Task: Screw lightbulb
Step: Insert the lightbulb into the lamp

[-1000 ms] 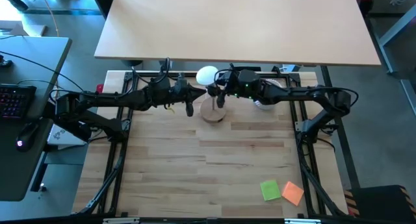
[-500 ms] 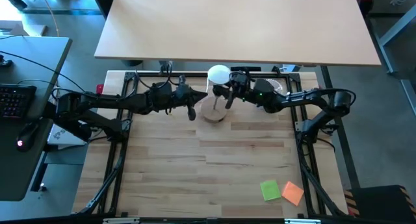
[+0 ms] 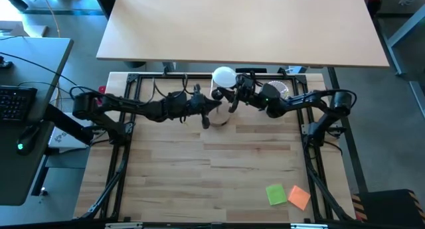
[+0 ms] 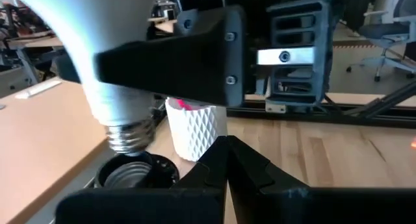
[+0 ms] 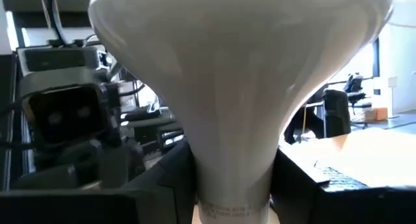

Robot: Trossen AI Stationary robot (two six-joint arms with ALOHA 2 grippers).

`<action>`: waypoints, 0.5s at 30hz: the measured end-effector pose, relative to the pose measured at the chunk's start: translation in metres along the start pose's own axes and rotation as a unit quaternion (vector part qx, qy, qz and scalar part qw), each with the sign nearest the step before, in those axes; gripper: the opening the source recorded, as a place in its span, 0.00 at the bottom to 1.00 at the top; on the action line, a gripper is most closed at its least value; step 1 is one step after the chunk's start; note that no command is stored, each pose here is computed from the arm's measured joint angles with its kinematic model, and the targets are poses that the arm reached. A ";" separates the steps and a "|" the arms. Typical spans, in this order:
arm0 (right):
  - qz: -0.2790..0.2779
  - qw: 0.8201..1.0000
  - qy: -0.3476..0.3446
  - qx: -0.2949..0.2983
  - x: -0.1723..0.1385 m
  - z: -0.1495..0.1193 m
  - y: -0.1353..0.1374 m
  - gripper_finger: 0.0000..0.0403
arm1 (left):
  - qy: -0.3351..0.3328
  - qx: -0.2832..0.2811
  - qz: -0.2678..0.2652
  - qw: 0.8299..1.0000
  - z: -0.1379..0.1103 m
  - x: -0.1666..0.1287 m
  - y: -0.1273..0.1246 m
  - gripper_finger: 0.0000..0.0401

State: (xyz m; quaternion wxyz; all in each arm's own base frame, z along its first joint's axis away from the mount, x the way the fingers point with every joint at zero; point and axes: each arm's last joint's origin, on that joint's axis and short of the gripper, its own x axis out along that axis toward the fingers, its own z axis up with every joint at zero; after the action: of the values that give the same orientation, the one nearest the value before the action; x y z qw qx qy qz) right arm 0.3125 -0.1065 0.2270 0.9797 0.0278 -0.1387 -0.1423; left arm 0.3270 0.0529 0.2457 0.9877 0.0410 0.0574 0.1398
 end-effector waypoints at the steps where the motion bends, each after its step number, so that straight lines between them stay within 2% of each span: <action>1: 0.000 1.000 -0.002 0.001 0.000 -0.001 0.000 0.35 | 0.000 0.000 0.002 1.000 0.000 0.000 -0.001 0.00; 9: 0.006 1.000 -0.002 0.011 0.008 -0.007 0.000 0.35 | -0.016 0.014 0.009 1.000 0.010 -0.008 -0.012 0.00; 15: 0.013 1.000 0.026 0.002 0.011 -0.011 0.005 0.35 | -0.004 0.041 0.052 0.998 0.025 -0.026 -0.014 0.00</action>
State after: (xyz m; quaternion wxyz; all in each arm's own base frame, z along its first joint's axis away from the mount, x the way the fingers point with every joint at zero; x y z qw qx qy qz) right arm 0.3269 -0.1047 0.2195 0.9847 0.0316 -0.1133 -0.1284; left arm 0.3094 0.0308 0.2720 0.9767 0.0850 0.0571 0.1887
